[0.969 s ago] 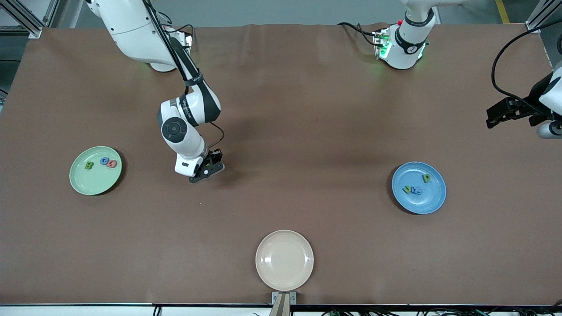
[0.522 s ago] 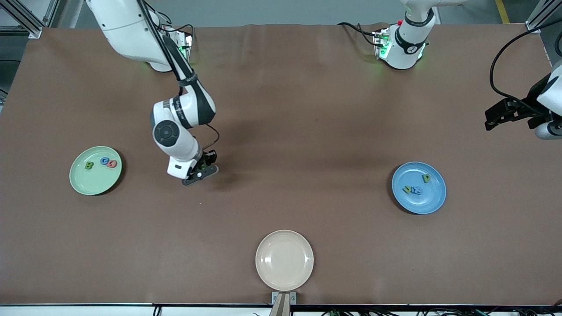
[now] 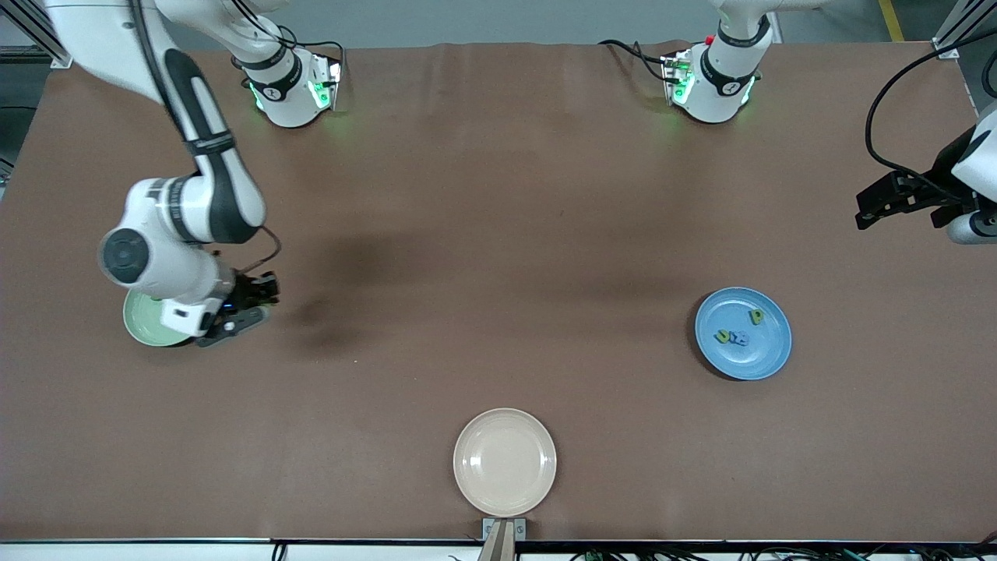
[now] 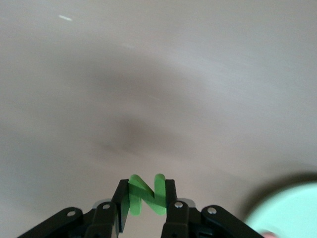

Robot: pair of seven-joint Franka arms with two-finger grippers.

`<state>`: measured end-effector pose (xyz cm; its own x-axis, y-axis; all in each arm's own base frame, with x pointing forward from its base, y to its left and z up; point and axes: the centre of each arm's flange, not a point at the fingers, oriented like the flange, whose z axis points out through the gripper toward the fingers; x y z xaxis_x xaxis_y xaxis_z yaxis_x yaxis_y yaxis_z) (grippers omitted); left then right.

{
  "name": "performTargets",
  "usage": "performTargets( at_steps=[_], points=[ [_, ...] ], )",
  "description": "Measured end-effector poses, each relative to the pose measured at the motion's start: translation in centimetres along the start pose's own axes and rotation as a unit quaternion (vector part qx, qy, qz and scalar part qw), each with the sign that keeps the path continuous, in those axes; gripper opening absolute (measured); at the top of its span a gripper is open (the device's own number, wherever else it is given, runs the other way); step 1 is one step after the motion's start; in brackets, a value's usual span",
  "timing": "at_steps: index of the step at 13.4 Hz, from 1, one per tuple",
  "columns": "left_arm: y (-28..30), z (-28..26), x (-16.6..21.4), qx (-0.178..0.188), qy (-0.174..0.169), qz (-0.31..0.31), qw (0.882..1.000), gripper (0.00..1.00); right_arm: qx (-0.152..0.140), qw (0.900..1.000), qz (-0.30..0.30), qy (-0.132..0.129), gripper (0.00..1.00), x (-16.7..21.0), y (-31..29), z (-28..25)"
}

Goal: Sort upper and lower case letters into plates
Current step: 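Carry the N with the right gripper over the green plate, then lower the N into the green plate and open the right gripper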

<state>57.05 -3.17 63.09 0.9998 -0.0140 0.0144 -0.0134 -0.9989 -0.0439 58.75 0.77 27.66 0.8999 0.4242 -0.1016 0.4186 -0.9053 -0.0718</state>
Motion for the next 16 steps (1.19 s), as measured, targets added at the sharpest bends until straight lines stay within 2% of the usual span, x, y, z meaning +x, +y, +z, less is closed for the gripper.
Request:
performTargets(
  at_steps=[3, 9, 16],
  points=[
    [0.0, -0.4, -0.2, 0.0, 0.003, 0.0, 1.0, 1.0, -0.015, 1.0, 0.01, 0.001, 0.33, -2.8, 6.6, -0.6],
    [0.0, -0.4, -0.2, 0.0, 0.003, 0.0, 1.0, 1.0, -0.021, 1.0, 0.003, 0.008, 0.33, -7.1, 15.8, 0.9],
    [0.0, -0.3, -0.2, 0.0, 0.002, 0.0, 1.0, 1.0, -0.012, 1.0, -0.003, -0.009, 0.33, -8.2, 17.8, 5.6]
  ],
)
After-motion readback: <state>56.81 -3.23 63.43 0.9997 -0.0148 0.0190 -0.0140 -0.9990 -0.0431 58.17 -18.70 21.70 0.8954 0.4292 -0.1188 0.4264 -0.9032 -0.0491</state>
